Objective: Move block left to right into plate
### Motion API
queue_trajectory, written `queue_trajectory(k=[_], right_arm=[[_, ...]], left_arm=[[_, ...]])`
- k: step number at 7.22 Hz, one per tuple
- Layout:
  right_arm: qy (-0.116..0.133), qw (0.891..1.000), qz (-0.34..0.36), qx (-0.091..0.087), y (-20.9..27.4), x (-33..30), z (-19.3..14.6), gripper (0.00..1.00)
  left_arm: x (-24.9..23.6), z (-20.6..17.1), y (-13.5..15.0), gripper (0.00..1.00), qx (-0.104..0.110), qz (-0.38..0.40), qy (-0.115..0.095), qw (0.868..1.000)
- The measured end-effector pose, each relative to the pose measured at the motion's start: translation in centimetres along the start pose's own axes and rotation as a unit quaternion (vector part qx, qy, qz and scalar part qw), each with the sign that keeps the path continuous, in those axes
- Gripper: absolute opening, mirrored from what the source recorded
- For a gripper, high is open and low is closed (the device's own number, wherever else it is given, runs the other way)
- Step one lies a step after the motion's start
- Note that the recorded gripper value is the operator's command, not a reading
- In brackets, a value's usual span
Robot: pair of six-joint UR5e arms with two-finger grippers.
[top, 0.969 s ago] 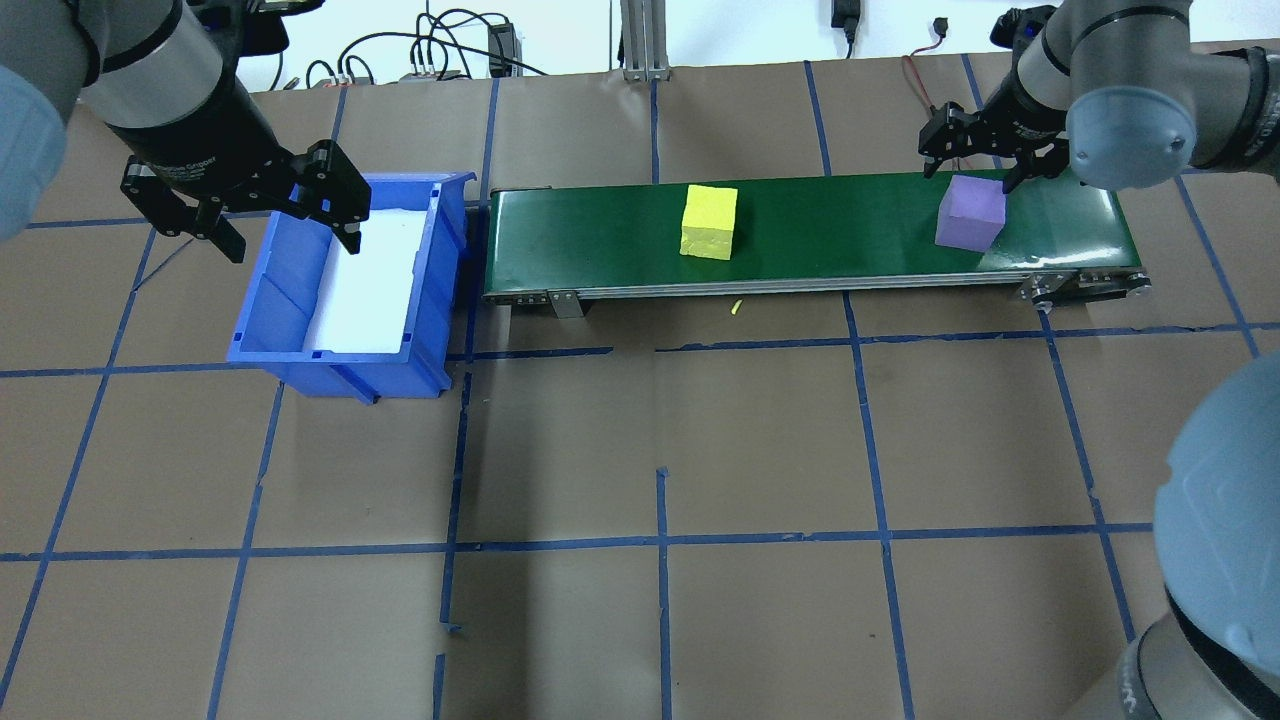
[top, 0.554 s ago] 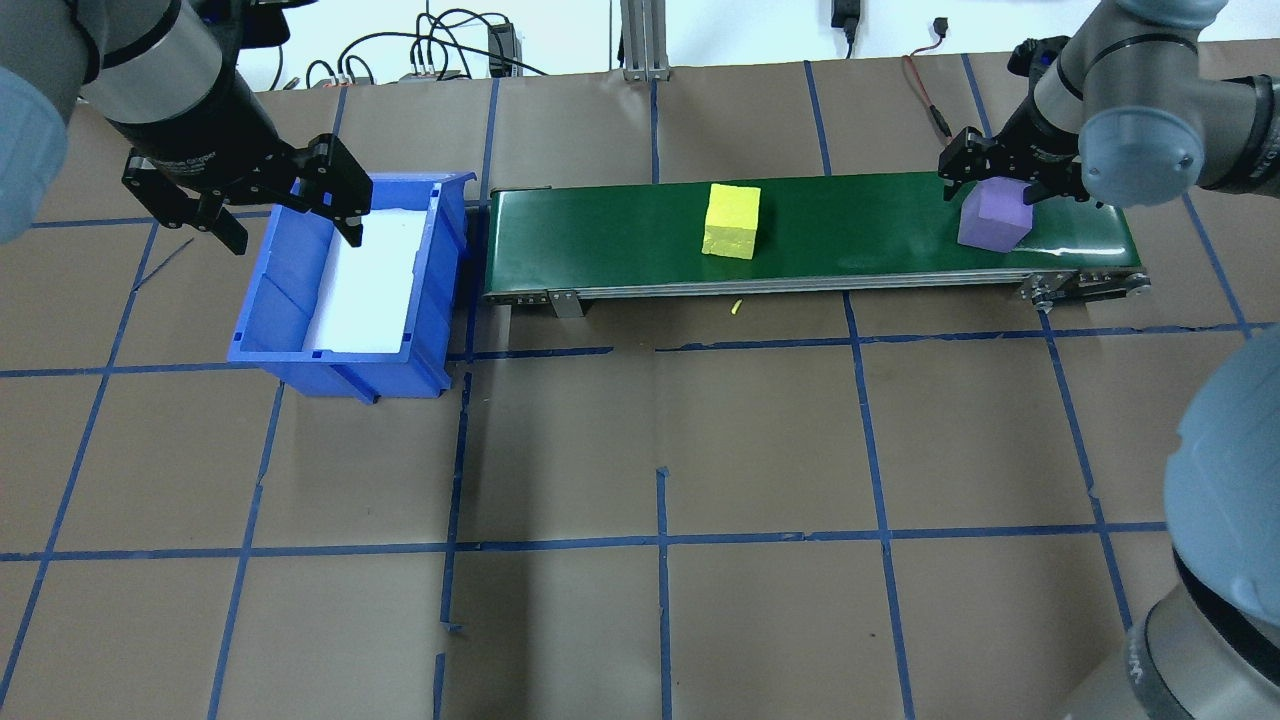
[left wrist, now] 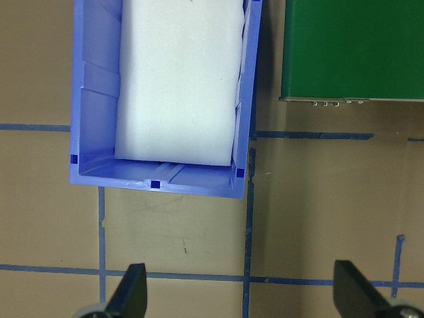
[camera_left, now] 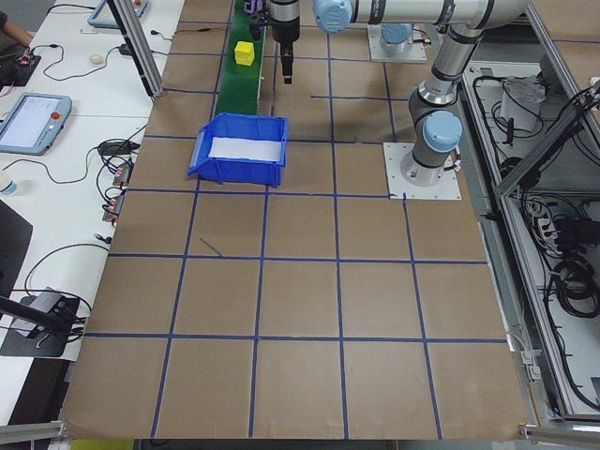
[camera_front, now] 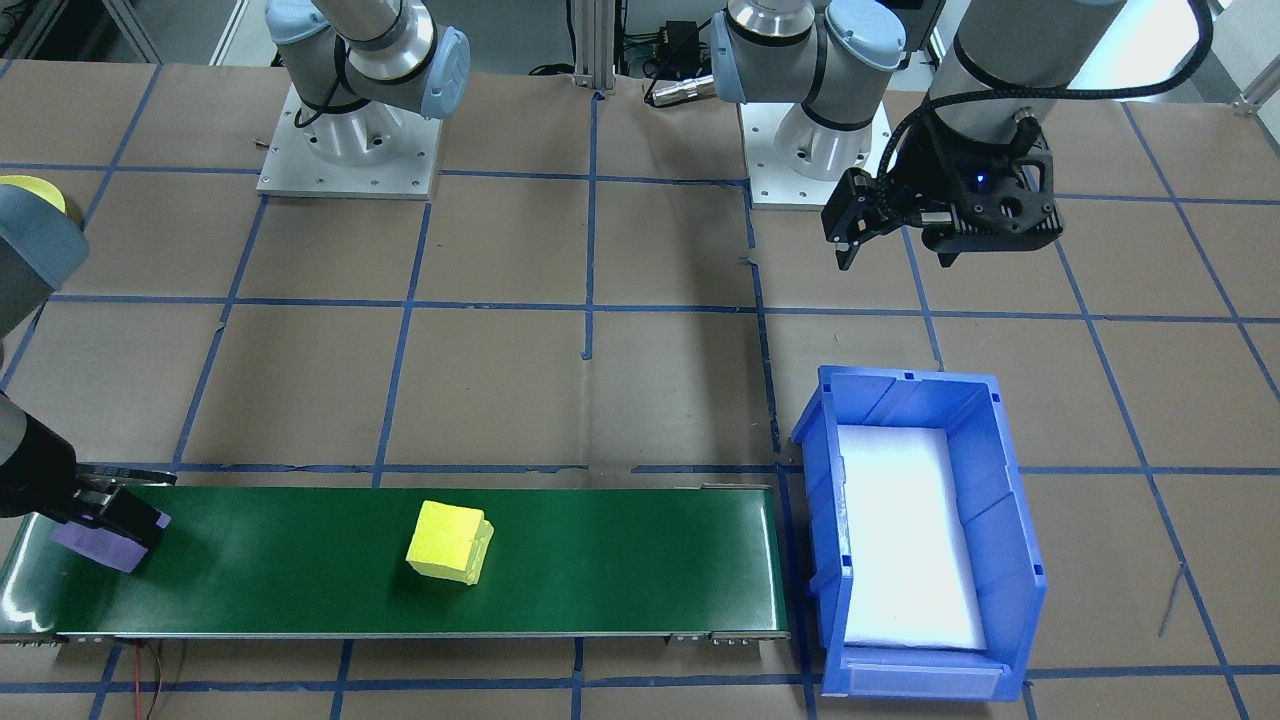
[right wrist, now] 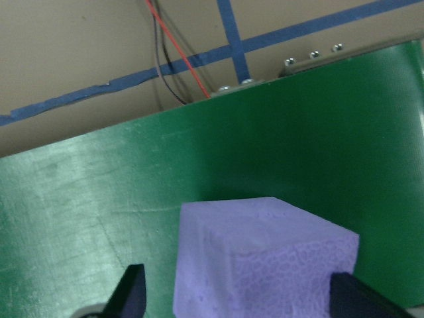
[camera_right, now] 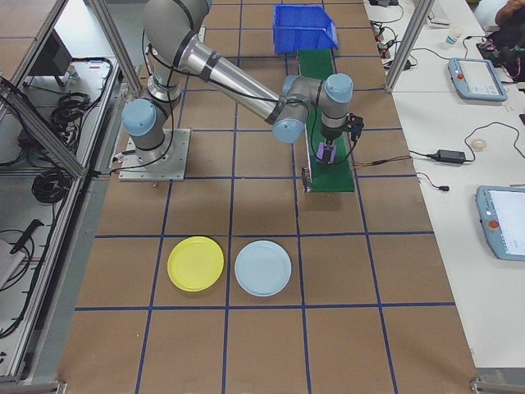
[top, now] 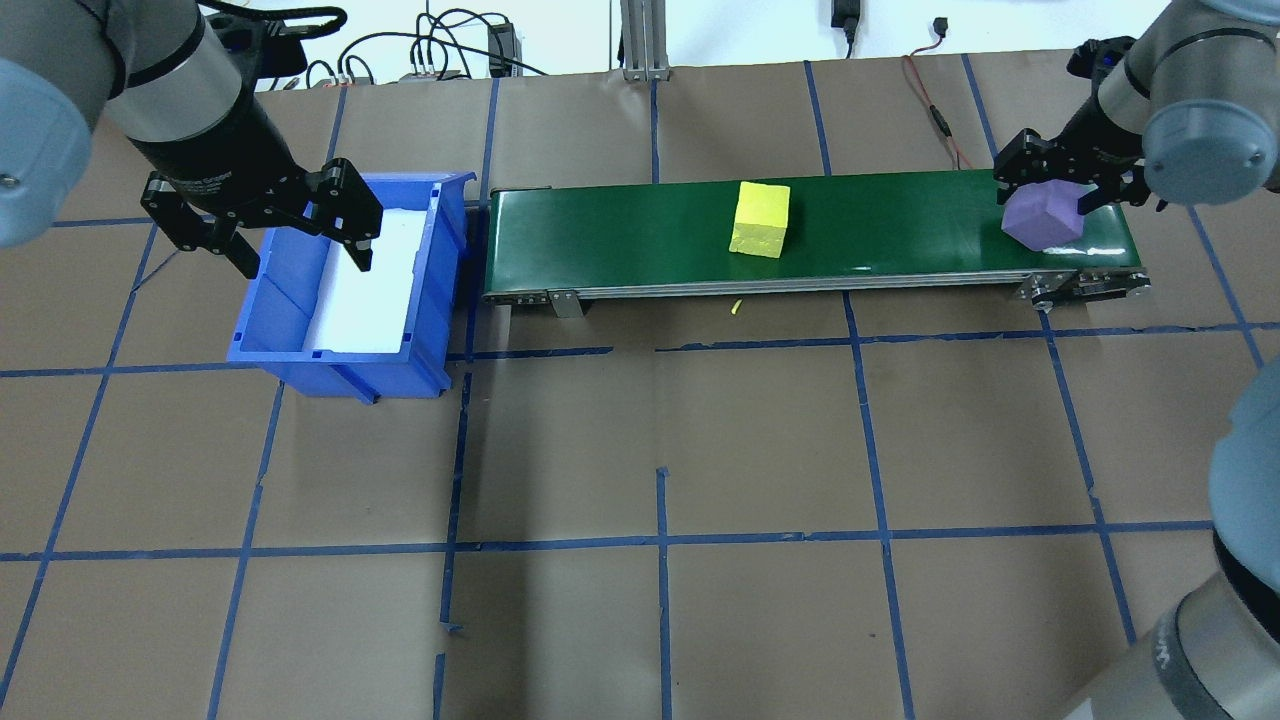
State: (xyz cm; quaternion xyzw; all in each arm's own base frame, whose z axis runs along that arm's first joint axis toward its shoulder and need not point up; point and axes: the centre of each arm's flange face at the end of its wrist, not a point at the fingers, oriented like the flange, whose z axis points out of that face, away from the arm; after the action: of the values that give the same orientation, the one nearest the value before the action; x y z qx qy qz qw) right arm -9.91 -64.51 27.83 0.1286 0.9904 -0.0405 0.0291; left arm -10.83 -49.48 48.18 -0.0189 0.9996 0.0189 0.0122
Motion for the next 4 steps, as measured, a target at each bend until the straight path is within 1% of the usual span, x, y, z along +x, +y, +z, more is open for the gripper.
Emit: queue_trajectory(k=[2, 3, 4], right_arm=[[0.0, 1.0, -0.004, -0.006, 0.0, 3.0, 0.1, 0.99], [0.0, 1.0, -0.008, -0.009, 0.2, 3.9, 0.4, 0.85], [0.0, 1.0, -0.01, -0.013, 0.4, 4.6, 0.7, 0.36]], left_arm=[[0.0, -0.4, -0.8, 1.0, 0.012, 0.009, -0.001, 1.0], [-0.1, -0.6, -0.9, 1.0, 0.014, 0.022, -0.002, 1.0], [-0.1, -0.7, -0.9, 1.0, 0.016, 0.029, -0.001, 0.999]])
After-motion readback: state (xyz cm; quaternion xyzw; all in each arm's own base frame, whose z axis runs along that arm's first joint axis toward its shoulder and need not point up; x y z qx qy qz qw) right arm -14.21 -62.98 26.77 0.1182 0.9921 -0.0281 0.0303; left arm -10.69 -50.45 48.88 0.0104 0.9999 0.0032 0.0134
